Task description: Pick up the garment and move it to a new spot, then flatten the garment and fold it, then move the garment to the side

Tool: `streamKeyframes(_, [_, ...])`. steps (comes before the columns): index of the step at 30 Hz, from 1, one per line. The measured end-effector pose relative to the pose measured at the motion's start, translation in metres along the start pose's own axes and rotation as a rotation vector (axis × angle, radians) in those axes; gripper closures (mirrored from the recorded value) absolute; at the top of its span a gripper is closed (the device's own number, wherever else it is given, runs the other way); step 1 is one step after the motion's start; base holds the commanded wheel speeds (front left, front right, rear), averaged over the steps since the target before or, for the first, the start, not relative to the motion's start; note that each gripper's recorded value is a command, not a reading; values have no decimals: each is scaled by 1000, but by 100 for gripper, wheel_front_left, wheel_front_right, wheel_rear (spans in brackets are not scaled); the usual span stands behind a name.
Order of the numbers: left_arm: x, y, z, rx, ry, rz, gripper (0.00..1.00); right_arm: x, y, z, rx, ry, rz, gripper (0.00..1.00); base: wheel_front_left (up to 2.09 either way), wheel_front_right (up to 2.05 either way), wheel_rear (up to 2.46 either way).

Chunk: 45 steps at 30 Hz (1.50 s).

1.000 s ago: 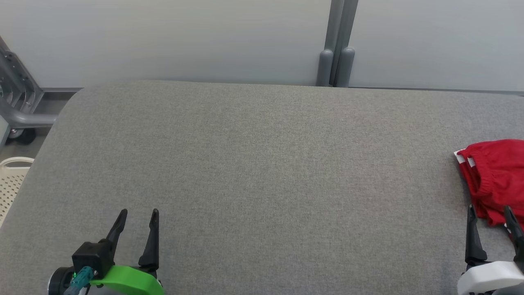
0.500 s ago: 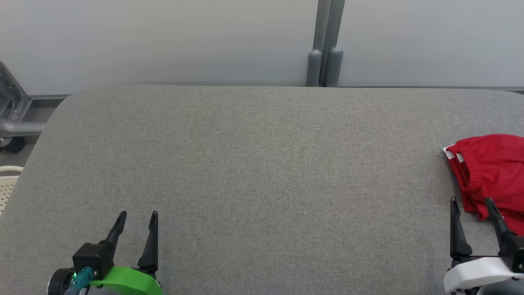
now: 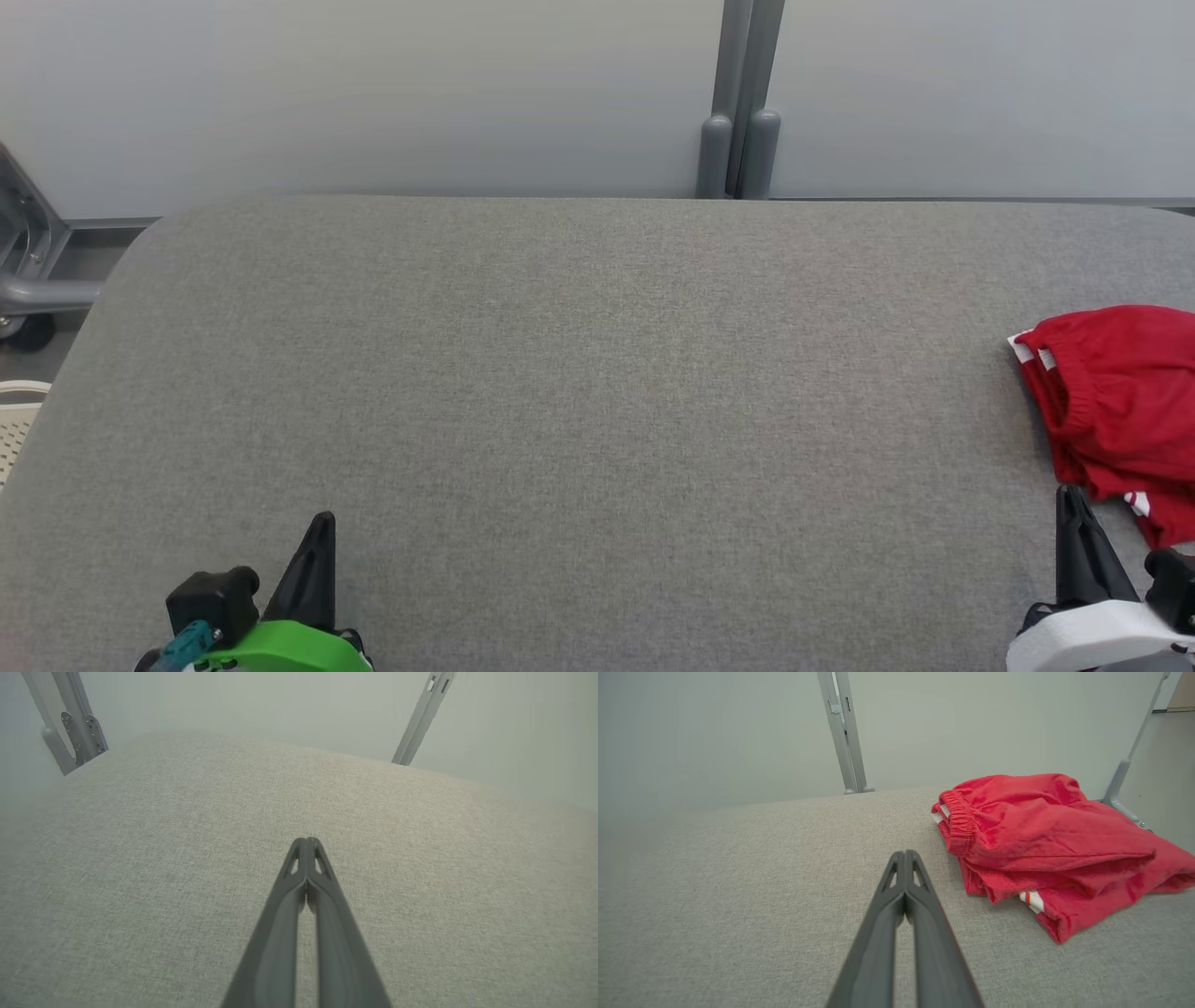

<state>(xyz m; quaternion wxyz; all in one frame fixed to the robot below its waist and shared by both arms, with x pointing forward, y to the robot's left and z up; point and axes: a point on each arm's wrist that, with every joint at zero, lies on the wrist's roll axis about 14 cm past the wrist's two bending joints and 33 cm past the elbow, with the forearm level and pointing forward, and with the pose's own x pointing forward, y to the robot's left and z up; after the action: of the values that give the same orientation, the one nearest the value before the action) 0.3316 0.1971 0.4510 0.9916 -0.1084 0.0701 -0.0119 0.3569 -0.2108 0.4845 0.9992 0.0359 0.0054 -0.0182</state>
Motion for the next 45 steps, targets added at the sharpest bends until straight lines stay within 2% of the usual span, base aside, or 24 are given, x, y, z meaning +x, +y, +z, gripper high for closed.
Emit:
streamKeyframes(9, [4, 5, 4, -189, 3, 43, 100, 4, 1, 2, 210, 0, -23, 100, 0, 0, 0])
streamKeyframes(19, [10, 7, 8, -355, -2, 63, 100, 8, 1, 3, 392, 3, -39, 100, 0, 0, 0])
streamKeyframes(45, [23, 7, 24, -709, -32, 66, 100, 18, 5, 6, 782, 19, -45, 100, 0, 0, 0])
